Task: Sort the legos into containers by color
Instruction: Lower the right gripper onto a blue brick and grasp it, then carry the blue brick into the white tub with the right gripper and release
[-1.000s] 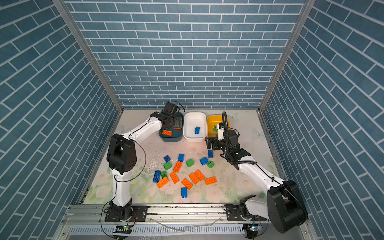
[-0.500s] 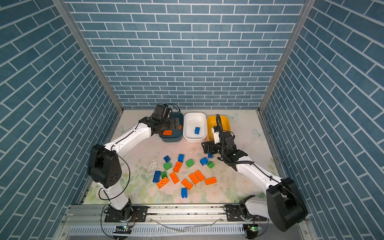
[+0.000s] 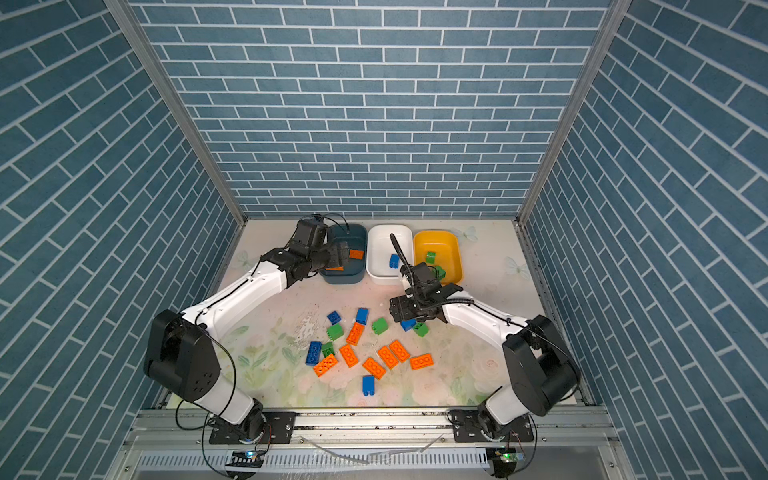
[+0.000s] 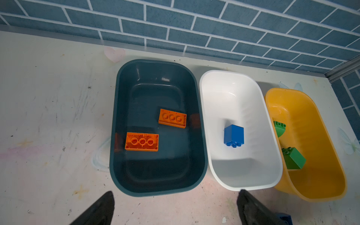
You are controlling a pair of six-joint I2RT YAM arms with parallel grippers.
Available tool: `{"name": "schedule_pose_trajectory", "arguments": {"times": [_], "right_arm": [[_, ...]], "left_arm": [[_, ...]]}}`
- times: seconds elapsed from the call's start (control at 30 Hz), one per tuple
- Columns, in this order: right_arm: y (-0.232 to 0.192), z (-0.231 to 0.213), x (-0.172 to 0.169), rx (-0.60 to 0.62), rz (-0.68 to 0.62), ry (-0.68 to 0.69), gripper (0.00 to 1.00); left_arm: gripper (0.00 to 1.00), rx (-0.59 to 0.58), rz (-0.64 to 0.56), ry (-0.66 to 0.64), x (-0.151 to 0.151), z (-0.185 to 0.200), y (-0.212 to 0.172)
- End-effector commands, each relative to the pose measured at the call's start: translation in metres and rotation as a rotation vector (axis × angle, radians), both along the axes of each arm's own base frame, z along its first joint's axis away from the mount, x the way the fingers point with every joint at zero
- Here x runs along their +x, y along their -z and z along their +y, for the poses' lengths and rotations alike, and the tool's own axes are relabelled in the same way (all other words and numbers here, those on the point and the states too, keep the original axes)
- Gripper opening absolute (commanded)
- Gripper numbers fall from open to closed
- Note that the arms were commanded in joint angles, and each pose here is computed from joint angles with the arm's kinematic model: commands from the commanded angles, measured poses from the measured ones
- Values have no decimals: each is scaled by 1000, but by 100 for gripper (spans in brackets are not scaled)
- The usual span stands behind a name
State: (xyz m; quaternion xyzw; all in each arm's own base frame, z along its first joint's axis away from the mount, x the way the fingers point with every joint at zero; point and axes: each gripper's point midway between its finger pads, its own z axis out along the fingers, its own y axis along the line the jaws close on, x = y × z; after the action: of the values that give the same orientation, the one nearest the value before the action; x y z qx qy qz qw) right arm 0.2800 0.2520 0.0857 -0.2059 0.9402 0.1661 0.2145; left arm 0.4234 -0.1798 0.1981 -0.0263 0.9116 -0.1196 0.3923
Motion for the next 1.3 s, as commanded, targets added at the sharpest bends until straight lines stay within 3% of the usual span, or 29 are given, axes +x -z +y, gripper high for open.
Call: {"name": "schedule_pose_trajectory", "arguments": {"times": [0.0,0.17,0.7,0.83,1.1,1.27], "right_arm": [[7,-8,-9,-143,36,-26,76],[16,-4,-6,-193,40,-36,70],[58,-11,-11,-335,91,-55,66],[63,-9,-13,-330,89,-67,61],[55,-9,-5,-338,19,-87,43],[29,1,0,-251,-62,-104,40]], "left_arm": [[99,2,-22,-41,0,12,-4],[99,5,-7,-47,-3,15,1],[99,7,7,-59,-4,20,8],[99,2,18,-56,-5,20,11],[99,3,34,-54,-10,21,15],[99,8,38,-68,-11,25,16]]}}
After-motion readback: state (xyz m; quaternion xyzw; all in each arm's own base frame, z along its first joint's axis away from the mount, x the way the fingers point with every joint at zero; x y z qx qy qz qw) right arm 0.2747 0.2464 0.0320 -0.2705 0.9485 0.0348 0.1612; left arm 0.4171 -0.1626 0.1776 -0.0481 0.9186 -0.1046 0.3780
